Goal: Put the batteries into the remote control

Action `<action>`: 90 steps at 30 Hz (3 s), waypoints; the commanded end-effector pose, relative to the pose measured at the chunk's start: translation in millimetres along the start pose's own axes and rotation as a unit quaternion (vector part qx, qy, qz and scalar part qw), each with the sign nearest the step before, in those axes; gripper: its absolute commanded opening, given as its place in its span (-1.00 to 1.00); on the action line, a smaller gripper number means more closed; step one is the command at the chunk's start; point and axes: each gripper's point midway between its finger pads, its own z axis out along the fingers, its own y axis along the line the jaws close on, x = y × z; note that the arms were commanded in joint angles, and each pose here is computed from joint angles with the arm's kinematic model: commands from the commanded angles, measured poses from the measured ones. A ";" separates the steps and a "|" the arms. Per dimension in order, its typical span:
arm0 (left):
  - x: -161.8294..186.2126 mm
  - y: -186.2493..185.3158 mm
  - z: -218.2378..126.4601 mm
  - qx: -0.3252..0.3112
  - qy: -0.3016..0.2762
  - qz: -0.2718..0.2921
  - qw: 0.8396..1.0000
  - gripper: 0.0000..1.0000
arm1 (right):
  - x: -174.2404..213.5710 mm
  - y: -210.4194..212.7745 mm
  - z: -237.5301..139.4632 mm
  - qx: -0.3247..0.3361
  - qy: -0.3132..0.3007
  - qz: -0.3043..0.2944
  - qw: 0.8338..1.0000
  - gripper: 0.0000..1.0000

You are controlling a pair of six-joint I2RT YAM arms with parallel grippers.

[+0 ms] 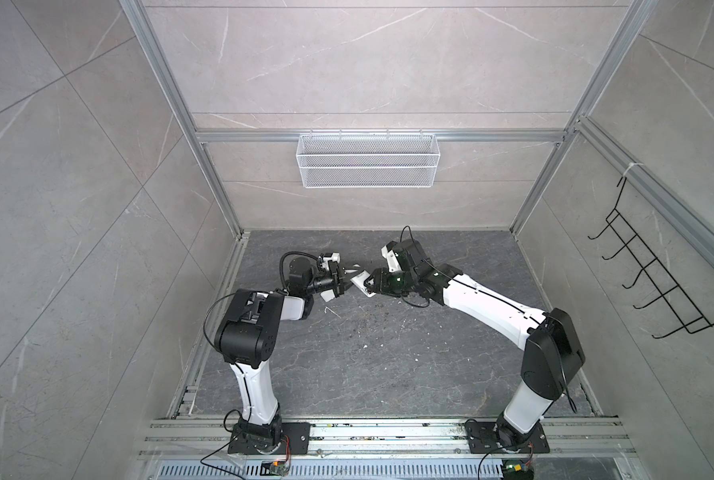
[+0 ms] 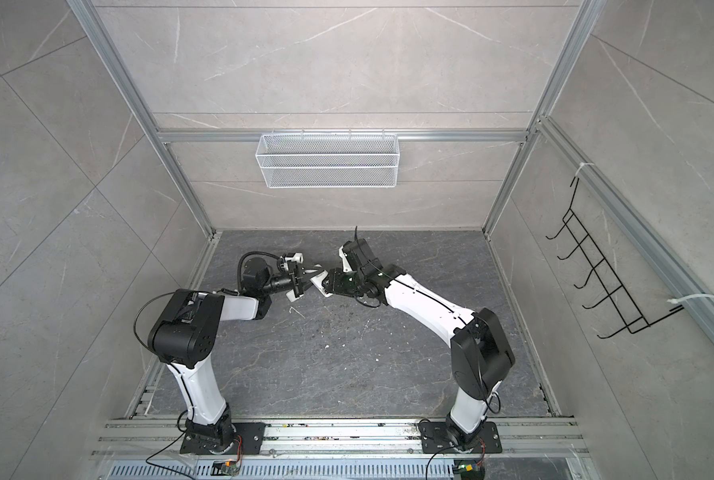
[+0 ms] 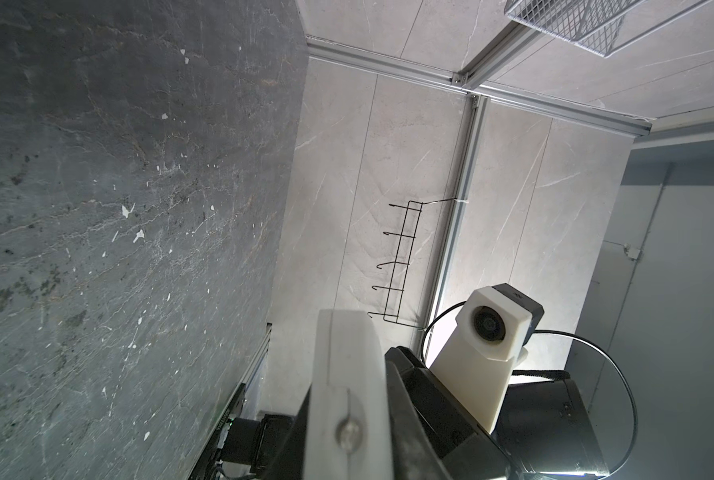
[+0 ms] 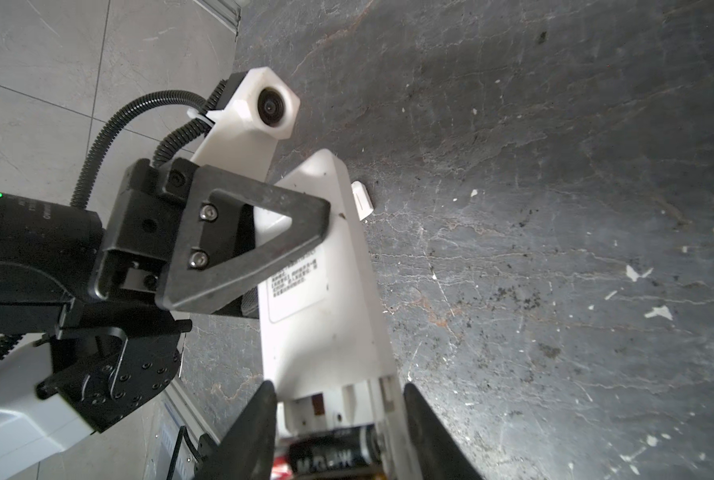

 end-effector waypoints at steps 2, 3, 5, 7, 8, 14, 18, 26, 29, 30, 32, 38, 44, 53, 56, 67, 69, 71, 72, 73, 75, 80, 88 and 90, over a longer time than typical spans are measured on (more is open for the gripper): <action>15.0 -60.3 1.8 0.046 0.016 0.081 0.995 -1.00 | 10.9 -5.2 3.8 0.021 0.013 -0.007 1.000 -0.28; 15.2 -60.5 1.6 0.047 0.015 0.081 0.995 -1.00 | 11.1 -4.4 4.2 0.021 0.013 -0.006 1.000 -0.28; 15.1 -61.9 1.4 0.047 0.014 0.082 0.995 -1.00 | 10.4 -4.2 4.4 0.021 0.013 -0.005 1.000 -0.28; 16.1 -62.9 1.2 0.048 0.015 0.083 0.995 -1.00 | 9.6 -2.7 4.0 0.019 0.012 -0.005 1.000 -0.26; 16.4 -62.8 1.2 0.047 0.016 0.083 0.995 -1.00 | 9.1 -1.8 4.1 0.017 0.012 -0.004 1.000 -0.24; 14.0 -57.3 0.6 0.046 0.007 0.080 0.996 -1.00 | -0.6 8.7 -2.4 0.004 0.001 0.020 1.000 -0.07; 12.8 -60.7 0.2 0.056 0.004 0.079 0.995 -1.00 | -5.0 9.3 -3.7 0.001 -0.005 0.036 0.999 0.06; 6.2 -58.1 -1.9 0.064 -0.014 0.075 0.995 -1.00 | -16.2 22.2 -10.4 -0.058 -0.017 0.090 0.994 0.46; -0.9 -57.0 -4.8 0.074 -0.044 0.067 0.994 -1.00 | -24.0 20.4 -17.2 -0.079 -0.036 0.140 0.986 0.49; -3.5 -56.7 -6.0 0.078 -0.055 0.066 0.993 -1.00 | -26.7 20.1 -20.3 -0.091 -0.045 0.163 0.981 0.50; -9.5 -57.0 -10.4 0.088 -0.082 0.062 0.991 -1.00 | -32.3 18.7 -26.3 -0.111 -0.065 0.195 0.972 0.57; -23.7 -55.5 -20.9 0.112 -0.146 0.041 0.982 -1.00 | -37.6 21.5 -35.9 -0.150 -0.094 0.228 0.957 0.62; -26.0 -50.5 -21.8 0.113 -0.153 0.030 0.981 -1.00 | -33.7 17.5 -24.3 -0.157 -0.084 0.248 0.952 0.41; -24.4 -54.1 -23.2 0.124 -0.151 0.025 0.980 -1.00 | -37.3 14.3 -12.9 -0.158 -0.085 0.266 0.947 0.04; -23.8 -54.4 -23.1 0.124 -0.151 0.024 0.980 -1.00 | -39.9 16.1 -8.7 -0.159 -0.081 0.266 0.947 -0.02; -22.6 -51.9 -20.4 0.123 -0.147 0.016 0.981 -1.00 | -41.2 20.6 -4.1 -0.163 -0.077 0.264 0.947 -0.21; -23.7 -50.0 -19.7 0.123 -0.147 0.011 0.981 -1.00 | -41.3 22.2 -4.3 -0.165 -0.076 0.263 0.948 -0.23; -24.1 -49.8 -19.7 0.123 -0.146 0.009 0.982 -1.00 | -41.1 22.4 -4.6 -0.164 -0.077 0.262 0.948 -0.25; -24.3 -50.2 -19.9 0.123 -0.147 0.009 0.981 -1.00 | -41.1 23.2 -4.9 -0.165 -0.077 0.263 0.948 -0.26; -24.3 -50.6 -20.0 0.123 -0.147 0.009 0.981 -1.00 | -41.0 22.7 -4.4 -0.165 -0.077 0.264 0.947 -0.27; -23.8 -51.1 -20.1 0.124 -0.148 0.009 0.981 -1.00 | -40.5 23.8 -4.1 -0.166 -0.076 0.263 0.947 -0.29; -24.6 -47.8 -20.2 0.123 -0.148 0.001 0.981 -1.00 | -39.9 24.1 -2.5 -0.166 -0.075 0.263 0.947 -0.36; -24.9 -55.0 -19.2 0.129 -0.144 -0.002 0.981 -1.00 | -35.7 20.5 0.3 -0.161 -0.071 0.265 0.948 -0.56; -24.6 -58.9 -18.7 0.133 -0.142 -0.002 0.981 -1.00 | -35.0 19.0 0.8 -0.160 -0.071 0.266 0.948 -0.65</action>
